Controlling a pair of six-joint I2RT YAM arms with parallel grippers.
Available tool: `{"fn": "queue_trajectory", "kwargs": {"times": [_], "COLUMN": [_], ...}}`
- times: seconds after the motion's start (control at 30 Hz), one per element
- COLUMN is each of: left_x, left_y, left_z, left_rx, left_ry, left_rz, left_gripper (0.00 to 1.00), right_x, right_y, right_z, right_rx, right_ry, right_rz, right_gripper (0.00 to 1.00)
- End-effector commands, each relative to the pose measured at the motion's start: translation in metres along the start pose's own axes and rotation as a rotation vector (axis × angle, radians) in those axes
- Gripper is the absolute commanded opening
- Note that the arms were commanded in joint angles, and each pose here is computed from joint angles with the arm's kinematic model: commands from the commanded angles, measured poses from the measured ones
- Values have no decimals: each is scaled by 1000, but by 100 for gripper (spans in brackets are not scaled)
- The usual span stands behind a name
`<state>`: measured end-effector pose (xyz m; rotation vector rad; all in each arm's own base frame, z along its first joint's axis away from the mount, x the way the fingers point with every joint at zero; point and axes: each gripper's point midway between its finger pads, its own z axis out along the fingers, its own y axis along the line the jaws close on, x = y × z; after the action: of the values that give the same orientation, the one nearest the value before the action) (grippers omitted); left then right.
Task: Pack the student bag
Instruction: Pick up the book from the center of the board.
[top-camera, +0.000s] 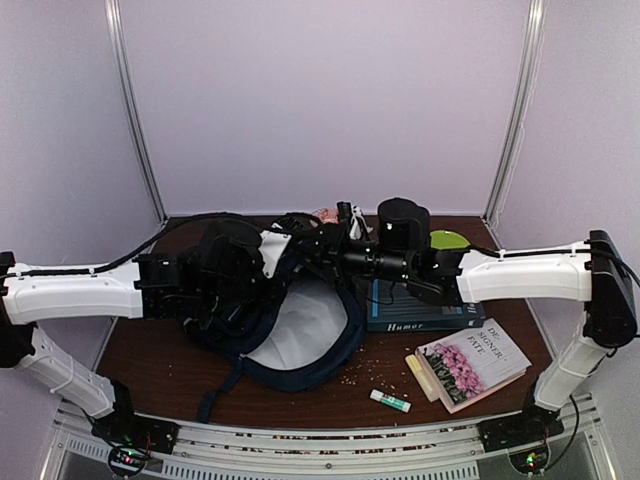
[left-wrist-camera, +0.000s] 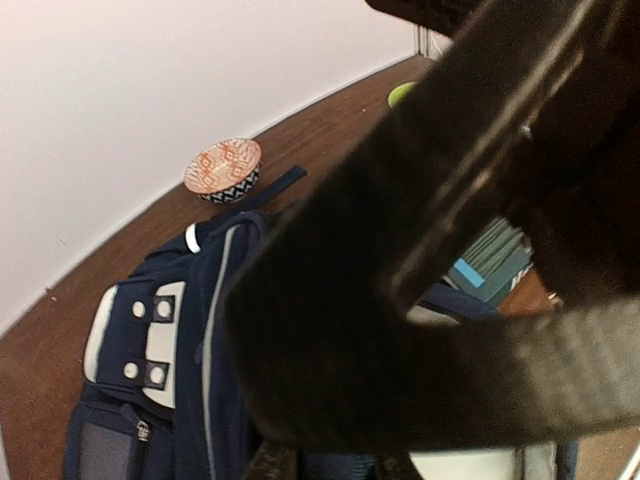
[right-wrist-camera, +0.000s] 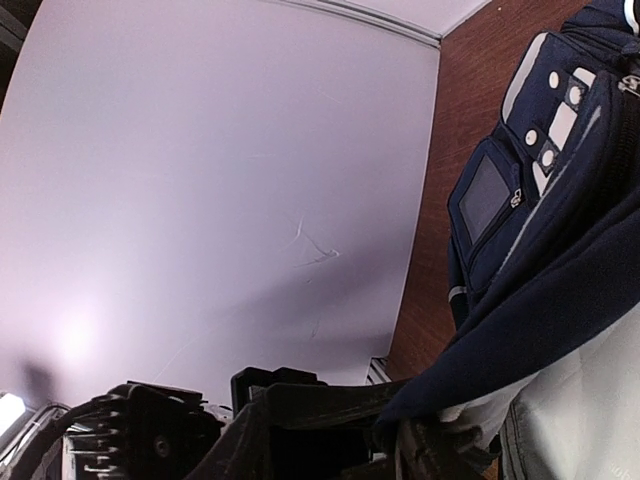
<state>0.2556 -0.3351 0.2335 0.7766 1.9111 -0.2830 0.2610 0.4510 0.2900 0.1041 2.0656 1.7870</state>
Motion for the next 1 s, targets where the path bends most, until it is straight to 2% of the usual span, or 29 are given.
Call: {"fn": "queue_trajectory", "kwargs": {"times": [0.0,0.03,0.07,0.23,0.4,0.63,0.8,0.97], "left_x": [0,1,3,6,-5,7,9,11], "left_y": [16,19,22,47,92,165,163,152], "left_z": [3,3,4,2,-17,-47,-46,-36], "left_rx": [-73,-83,-94,-167,-296,-470,-436,-371], "left_ry": [1,3,8,34,28,45,48,25], "left_rz": [-35,-39,-44,-105,-173,-315,-306,-289], "left_gripper": [22,8,0,0,0,0,0,0], "right_x": [-8,-8,-10,-20,-26,-50,-79,-108], "right_y": [67,66,64,30,-8,-65,-121,-163], "right_z": [-26,-28,-30,-43,-78,-166,-240,-273], "right_rx": [-198,-195,-192,-93,69,500,715,705], "right_ry": [-32,-33,-39,-85,-136,-282,-445,-508], "right_rz": [-65,-65,-68,-61,-142,-392,-370,-218], "right_gripper": [43,44,45,59,60,61,65,78]}}
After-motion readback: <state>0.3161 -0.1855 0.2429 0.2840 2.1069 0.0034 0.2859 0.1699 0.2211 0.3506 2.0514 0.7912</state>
